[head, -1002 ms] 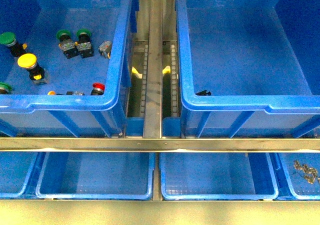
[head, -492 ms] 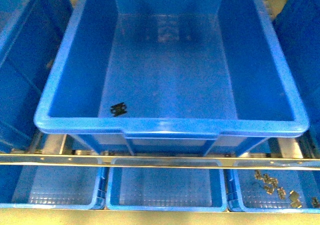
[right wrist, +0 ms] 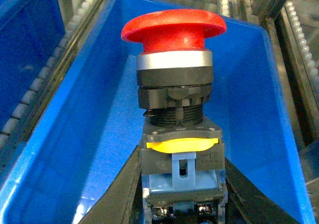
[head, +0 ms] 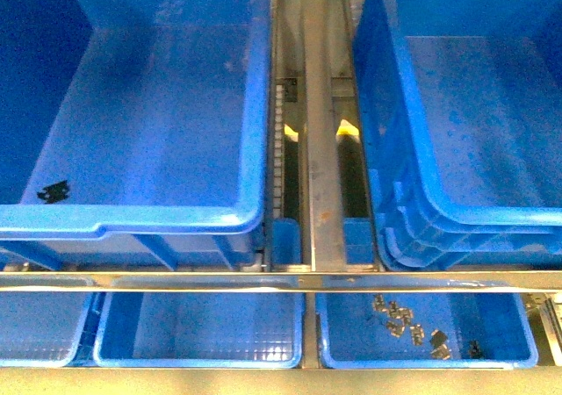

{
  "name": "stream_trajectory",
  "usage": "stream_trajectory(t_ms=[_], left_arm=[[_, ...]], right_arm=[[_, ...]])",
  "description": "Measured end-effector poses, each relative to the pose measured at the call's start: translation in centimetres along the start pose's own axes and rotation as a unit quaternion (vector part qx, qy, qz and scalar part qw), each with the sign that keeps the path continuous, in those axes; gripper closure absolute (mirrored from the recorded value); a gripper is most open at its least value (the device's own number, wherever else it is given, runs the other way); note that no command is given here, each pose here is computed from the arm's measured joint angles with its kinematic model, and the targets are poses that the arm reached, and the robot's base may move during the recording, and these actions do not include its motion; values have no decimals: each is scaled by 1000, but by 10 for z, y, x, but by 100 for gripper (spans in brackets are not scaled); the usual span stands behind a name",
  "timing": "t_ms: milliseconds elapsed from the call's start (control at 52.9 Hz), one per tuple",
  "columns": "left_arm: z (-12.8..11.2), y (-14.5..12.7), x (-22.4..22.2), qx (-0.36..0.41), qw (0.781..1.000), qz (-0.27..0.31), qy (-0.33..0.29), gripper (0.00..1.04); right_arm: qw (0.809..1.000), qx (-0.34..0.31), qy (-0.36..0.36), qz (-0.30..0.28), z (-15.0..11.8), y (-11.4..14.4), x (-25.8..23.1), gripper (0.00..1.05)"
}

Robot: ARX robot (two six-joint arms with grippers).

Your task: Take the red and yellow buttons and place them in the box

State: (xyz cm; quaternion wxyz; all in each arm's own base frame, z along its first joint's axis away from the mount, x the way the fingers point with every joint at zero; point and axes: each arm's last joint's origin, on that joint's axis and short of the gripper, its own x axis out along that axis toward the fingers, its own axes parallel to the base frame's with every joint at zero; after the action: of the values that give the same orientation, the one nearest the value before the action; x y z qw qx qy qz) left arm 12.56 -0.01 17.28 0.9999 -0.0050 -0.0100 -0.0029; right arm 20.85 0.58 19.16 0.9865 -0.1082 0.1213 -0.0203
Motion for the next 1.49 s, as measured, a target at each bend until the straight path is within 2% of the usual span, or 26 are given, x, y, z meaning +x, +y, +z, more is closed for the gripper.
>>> stream_trajectory(t_ms=[359, 756, 851, 1097, 1324, 1494], left_arm=[[1, 0, -11, 0, 1000, 3, -1, 102], [0, 0, -18, 0, 1000, 3, -1, 102], [-4, 0, -26, 0, 1000, 3, 17, 102], [-3, 0, -28, 0, 1000, 3, 8, 102], [-3, 0, -28, 0, 1000, 3, 7, 69], [-3, 0, -28, 0, 1000, 3, 7, 42]], right_arm=[[1000, -5, -4, 16, 2, 10, -2, 77], [1000, 2, 2, 3, 1, 12, -1, 77], [1000, 3, 6, -1, 0, 13, 0, 77], [1000, 5, 15, -8, -3, 14, 4, 77], [999, 11, 27, -18, -7, 6, 23, 77], [998, 24, 44, -44, -7, -10, 66, 77]])
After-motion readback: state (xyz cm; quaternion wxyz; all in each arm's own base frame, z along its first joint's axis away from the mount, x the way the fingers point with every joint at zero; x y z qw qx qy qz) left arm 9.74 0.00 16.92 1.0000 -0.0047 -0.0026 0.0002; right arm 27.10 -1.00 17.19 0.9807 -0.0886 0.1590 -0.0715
